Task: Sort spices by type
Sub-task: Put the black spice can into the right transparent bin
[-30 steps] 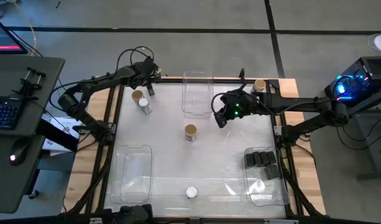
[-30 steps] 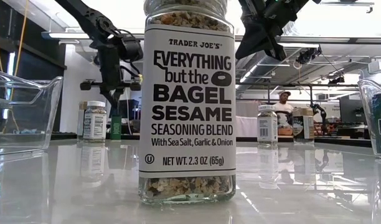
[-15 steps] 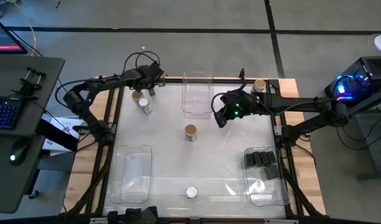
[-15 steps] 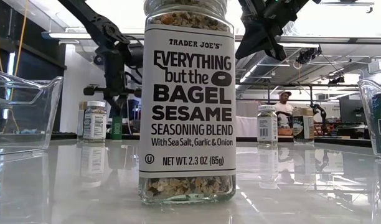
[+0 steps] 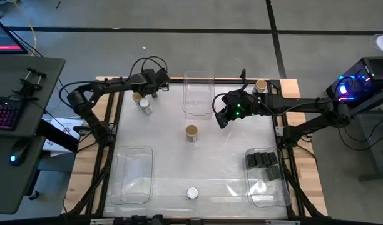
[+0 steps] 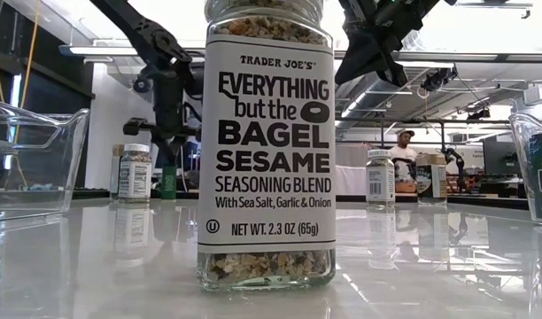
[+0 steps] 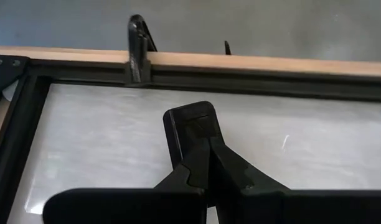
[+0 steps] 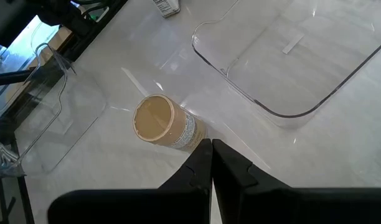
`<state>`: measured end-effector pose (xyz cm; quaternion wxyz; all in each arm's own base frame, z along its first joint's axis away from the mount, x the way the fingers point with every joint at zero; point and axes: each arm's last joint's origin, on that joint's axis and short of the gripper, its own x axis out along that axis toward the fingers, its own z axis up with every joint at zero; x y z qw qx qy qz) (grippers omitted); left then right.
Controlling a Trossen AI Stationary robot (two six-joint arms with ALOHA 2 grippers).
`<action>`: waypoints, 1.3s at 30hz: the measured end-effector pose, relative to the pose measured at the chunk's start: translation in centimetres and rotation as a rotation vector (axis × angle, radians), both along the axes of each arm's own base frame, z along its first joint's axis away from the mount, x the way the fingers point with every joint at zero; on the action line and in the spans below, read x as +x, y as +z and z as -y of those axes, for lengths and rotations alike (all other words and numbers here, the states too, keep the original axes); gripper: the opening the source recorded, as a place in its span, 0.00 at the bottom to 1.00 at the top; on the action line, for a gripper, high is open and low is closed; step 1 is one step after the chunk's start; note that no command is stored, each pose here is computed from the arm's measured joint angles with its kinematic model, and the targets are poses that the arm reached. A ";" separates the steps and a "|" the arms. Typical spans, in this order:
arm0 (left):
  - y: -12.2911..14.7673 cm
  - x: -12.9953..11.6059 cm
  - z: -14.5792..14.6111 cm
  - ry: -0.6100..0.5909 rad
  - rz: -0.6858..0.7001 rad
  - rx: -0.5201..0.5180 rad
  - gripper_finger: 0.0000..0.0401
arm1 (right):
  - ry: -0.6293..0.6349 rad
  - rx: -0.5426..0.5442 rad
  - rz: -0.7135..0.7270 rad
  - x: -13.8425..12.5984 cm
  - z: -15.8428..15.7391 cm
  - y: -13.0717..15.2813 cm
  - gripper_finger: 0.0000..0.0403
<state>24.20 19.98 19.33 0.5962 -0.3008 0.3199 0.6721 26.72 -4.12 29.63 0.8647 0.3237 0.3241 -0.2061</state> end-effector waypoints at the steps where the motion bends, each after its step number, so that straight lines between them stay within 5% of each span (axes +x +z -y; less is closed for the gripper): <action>1: 0.0 0.2 0.3 -0.010 -0.001 0.000 0.00 | 0.001 -0.001 0.000 0.0 0.0 0.0 0.00; 8: -0.1 1.7 3.0 -0.037 0.018 -0.022 0.00 | 0.002 -0.002 0.000 0.0 0.0 0.0 0.00; 18: -0.2 5.1 10.2 -0.272 0.033 -0.047 0.00 | 0.018 -0.018 -0.004 0.0 0.0 0.0 0.00; 32: 0.3 5.1 24.7 -0.681 0.047 -0.257 0.00 | 0.016 -0.017 -0.014 -0.1 0.1 -0.1 0.00; 39: 1.4 5.6 28.4 -1.012 0.139 -0.254 0.00 | 0.020 -0.029 -0.021 -0.1 0.3 -0.1 0.00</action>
